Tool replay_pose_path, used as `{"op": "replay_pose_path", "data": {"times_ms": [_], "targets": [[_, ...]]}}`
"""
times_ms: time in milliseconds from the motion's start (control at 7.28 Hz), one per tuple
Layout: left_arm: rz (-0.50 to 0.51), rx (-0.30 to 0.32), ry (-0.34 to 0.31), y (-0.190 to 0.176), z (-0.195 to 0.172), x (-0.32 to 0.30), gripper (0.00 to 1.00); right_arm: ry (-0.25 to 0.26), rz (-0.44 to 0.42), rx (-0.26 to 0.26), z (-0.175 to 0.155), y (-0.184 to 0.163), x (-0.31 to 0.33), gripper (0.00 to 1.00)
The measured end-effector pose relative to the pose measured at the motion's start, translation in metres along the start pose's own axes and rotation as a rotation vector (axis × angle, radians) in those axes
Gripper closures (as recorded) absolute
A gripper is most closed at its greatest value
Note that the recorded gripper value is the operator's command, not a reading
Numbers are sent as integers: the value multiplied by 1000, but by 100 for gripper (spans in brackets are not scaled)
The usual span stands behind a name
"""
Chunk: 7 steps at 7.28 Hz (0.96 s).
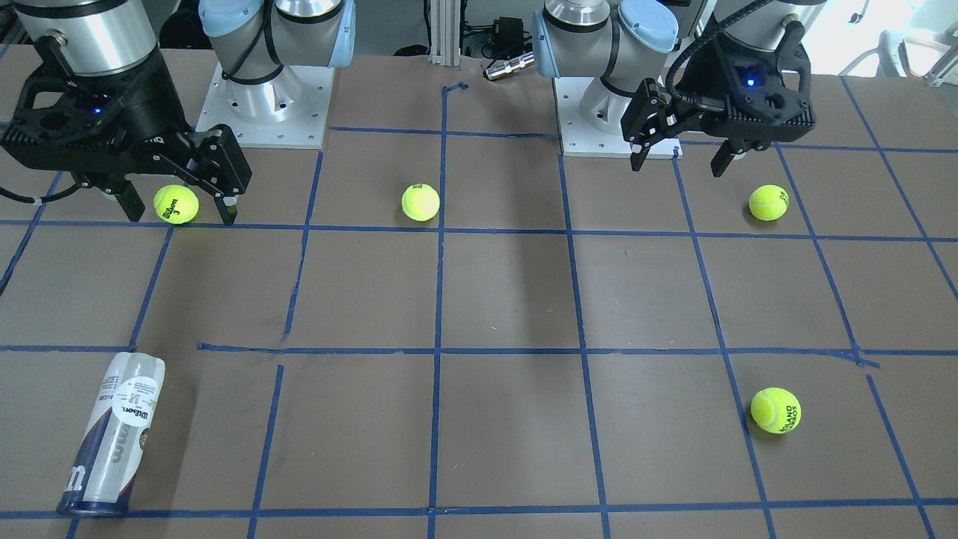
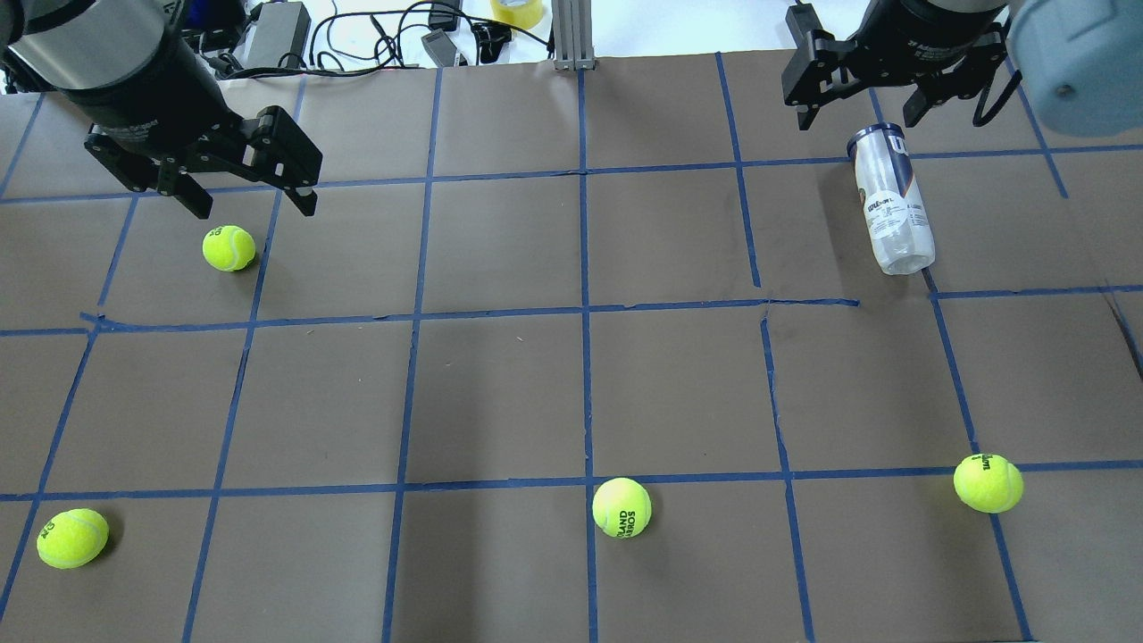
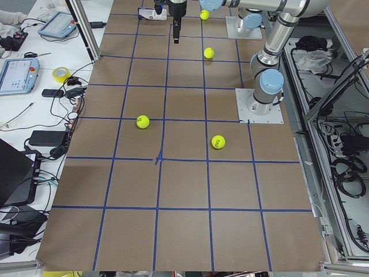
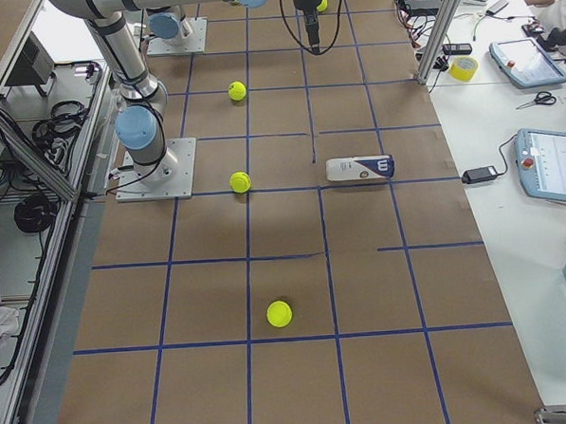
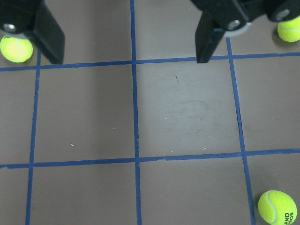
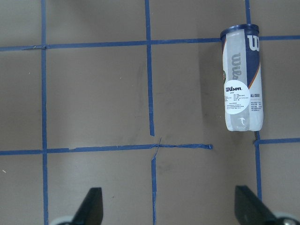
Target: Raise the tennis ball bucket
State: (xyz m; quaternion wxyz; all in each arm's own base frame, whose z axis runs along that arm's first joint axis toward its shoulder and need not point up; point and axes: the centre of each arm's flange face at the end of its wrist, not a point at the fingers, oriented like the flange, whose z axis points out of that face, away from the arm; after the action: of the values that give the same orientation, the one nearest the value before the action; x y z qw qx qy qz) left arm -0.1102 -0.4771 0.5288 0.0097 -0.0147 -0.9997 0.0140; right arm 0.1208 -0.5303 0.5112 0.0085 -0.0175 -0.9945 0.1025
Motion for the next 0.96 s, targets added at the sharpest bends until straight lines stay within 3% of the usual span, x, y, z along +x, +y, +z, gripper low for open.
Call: {"op": "replay_pose_path", "data": {"times_ms": [412, 550, 962], "targets": [[1, -1, 1, 0, 1, 0, 0, 24, 62, -44, 45, -31, 45, 0], [1, -2, 2, -1, 1, 1, 0, 29, 81, -79, 74, -44, 72, 0], [1, -3, 0, -1, 1, 0, 0, 37, 115, -115, 169, -85, 150, 0]]}}
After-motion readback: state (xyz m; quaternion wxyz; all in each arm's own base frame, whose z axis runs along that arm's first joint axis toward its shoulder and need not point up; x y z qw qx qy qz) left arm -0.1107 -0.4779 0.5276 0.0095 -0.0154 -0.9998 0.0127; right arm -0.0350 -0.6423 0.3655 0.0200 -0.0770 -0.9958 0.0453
